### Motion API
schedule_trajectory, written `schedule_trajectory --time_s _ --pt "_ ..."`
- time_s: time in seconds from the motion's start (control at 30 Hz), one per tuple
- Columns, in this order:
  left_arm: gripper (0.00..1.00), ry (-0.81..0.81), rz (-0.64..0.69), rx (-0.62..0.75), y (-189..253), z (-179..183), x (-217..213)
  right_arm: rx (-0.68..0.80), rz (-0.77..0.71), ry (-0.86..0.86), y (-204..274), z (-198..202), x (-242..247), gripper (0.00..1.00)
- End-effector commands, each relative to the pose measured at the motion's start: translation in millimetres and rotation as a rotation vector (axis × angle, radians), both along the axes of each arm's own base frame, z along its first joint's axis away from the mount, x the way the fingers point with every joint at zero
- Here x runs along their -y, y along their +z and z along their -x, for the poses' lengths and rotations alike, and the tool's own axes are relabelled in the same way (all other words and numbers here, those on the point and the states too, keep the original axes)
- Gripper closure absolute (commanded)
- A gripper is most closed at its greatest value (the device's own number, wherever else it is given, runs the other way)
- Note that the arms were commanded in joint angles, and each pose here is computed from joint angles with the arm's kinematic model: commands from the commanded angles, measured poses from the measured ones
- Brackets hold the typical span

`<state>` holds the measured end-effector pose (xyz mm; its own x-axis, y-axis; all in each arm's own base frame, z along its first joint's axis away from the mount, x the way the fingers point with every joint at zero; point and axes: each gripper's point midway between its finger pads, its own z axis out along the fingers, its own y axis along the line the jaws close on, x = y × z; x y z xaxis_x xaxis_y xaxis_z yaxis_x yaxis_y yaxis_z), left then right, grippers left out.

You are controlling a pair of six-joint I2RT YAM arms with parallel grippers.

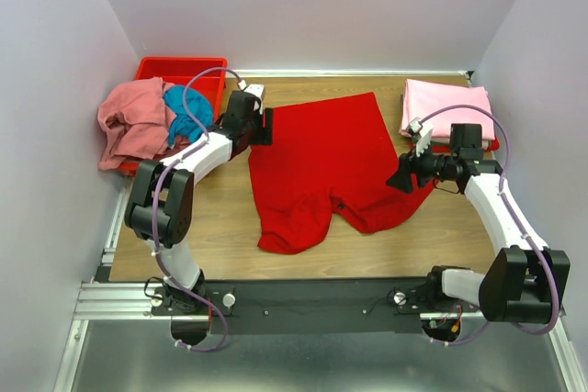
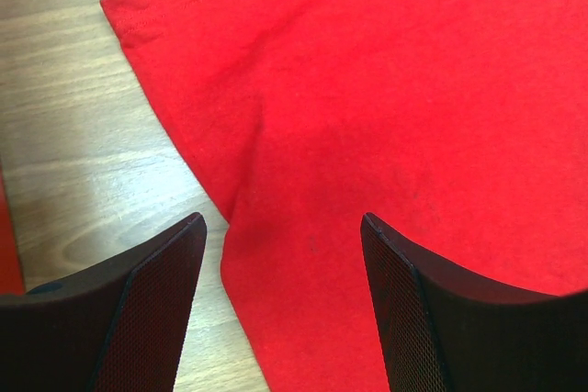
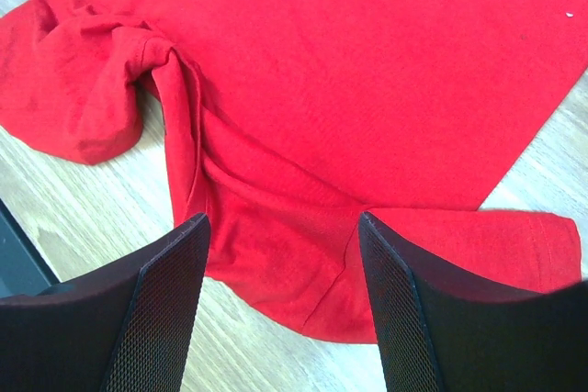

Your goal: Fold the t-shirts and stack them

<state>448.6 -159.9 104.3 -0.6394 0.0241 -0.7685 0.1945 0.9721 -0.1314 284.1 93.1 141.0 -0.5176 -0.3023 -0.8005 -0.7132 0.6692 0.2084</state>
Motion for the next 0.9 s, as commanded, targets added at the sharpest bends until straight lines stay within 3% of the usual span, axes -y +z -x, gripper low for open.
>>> schedule_trajectory --time_s 0.0,0.87 --pt "0.24 0.033 -0.029 -0.008 -7 -6 -8 0.02 -0.026 0.009 4 2 -3 0.27" --pt "0.29 0.061 -0.034 -0.076 -31 4 -15 0.015 -0.028 0.008 2 3 -3 0.27"
